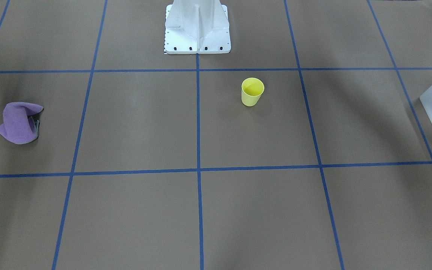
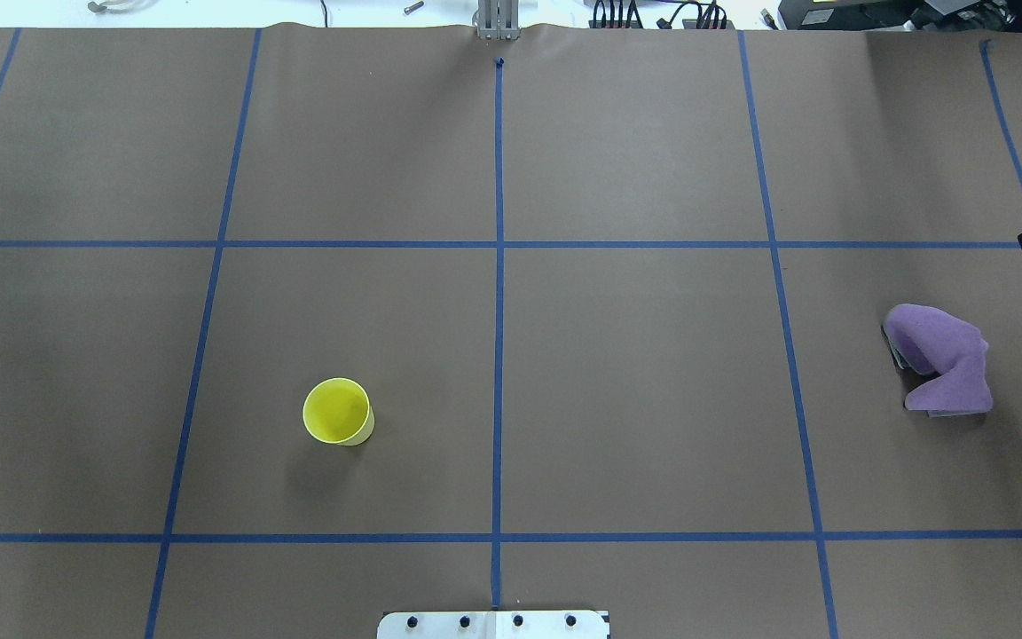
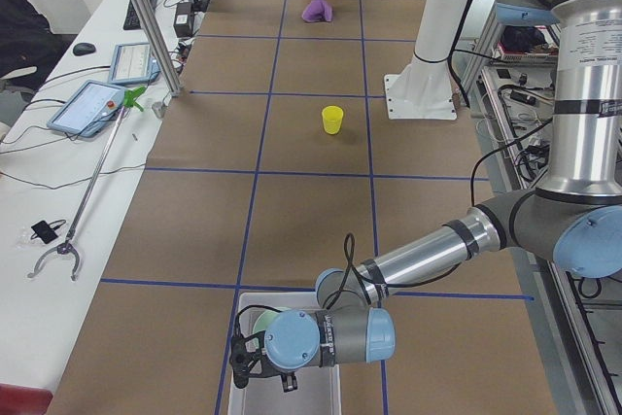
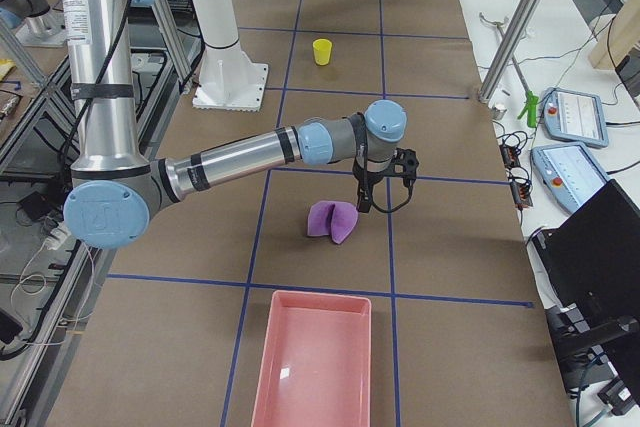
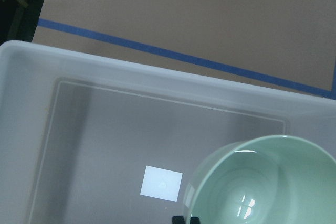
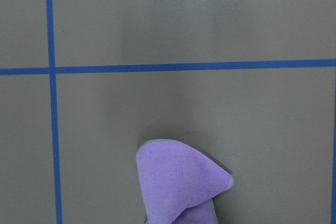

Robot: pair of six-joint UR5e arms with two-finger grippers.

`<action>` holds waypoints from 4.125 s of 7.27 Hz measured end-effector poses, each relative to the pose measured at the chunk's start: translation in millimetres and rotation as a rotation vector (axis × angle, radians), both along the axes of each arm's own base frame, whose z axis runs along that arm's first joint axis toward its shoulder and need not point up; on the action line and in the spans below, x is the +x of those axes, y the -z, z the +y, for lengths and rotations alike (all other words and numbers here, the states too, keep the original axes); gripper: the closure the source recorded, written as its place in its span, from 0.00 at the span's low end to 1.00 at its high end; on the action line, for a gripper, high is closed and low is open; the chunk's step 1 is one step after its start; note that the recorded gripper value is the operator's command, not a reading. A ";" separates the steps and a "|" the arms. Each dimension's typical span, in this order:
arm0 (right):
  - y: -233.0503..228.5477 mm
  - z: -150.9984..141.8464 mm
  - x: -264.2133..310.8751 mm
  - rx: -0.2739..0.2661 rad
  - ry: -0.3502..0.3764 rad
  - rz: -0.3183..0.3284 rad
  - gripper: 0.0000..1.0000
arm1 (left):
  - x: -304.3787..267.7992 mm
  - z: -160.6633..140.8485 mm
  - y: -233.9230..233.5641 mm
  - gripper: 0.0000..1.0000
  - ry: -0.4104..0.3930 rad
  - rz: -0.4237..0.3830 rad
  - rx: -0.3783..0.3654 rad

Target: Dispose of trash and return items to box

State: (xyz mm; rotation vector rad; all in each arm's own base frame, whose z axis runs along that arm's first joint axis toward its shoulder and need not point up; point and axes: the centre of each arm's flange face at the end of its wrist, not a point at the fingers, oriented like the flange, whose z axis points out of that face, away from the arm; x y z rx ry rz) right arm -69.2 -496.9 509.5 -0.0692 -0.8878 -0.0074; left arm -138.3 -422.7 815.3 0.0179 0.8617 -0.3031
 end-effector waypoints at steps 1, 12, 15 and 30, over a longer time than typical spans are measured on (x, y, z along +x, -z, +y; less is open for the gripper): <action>-0.8 0.6 -2.8 -0.002 0.006 0.001 0.00 | 7.1 2.9 -2.3 0.99 0.020 0.001 -0.008; -21.9 19.3 -82.5 -0.012 0.168 0.062 0.00 | 36.0 -33.6 66.4 0.01 0.016 0.036 0.172; -80.1 15.8 -113.0 -0.006 0.220 0.065 0.39 | 30.1 -65.8 130.2 0.01 0.021 0.035 0.182; -34.7 10.0 104.1 0.115 -0.054 0.076 1.00 | 401.4 -18.9 456.2 0.02 0.070 0.160 -0.051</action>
